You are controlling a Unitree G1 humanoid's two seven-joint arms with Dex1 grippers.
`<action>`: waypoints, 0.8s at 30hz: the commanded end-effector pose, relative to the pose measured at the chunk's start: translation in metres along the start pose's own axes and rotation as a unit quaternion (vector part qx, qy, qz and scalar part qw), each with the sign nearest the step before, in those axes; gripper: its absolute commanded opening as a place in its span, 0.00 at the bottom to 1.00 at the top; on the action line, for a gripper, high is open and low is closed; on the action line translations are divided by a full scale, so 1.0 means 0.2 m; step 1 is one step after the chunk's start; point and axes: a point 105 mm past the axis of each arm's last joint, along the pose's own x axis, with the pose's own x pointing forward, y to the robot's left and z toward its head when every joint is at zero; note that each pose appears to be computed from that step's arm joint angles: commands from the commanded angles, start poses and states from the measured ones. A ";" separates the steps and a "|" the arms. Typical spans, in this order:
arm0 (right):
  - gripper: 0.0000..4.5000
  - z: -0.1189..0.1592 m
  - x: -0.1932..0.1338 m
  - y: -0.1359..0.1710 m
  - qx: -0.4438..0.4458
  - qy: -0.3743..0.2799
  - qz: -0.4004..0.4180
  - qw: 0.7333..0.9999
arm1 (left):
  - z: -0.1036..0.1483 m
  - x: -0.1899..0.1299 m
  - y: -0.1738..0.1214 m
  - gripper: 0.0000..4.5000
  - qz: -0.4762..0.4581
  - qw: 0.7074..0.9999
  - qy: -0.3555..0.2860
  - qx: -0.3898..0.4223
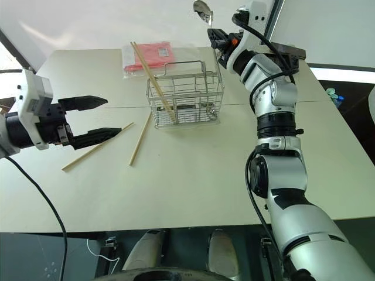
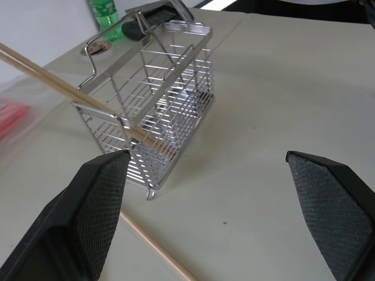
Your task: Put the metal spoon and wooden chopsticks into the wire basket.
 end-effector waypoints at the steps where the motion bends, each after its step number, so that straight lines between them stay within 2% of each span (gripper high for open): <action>1: 0.01 0.13 0.03 0.06 -0.010 -0.041 0.017 0.999 | 0.07 -0.02 0.00 1.00 0.009 0.999 -0.013 0.029; 10: 0.01 -0.09 -0.01 0.06 0.016 -0.031 -0.011 0.999 | 0.08 -0.01 0.01 1.00 0.010 0.999 -0.017 0.028; 17: 0.01 -0.18 -0.04 0.05 0.034 -0.026 -0.037 0.998 | 0.08 0.00 0.02 1.00 0.007 0.999 -0.017 0.028; 20: 0.22 -0.20 -0.06 0.04 0.035 -0.020 -0.043 0.998 | 0.09 0.00 0.02 1.00 0.005 0.999 -0.019 0.028; 24: 0.66 -0.20 -0.08 0.02 0.024 -0.017 -0.053 0.998 | 0.09 0.01 0.03 1.00 0.006 0.999 -0.022 0.029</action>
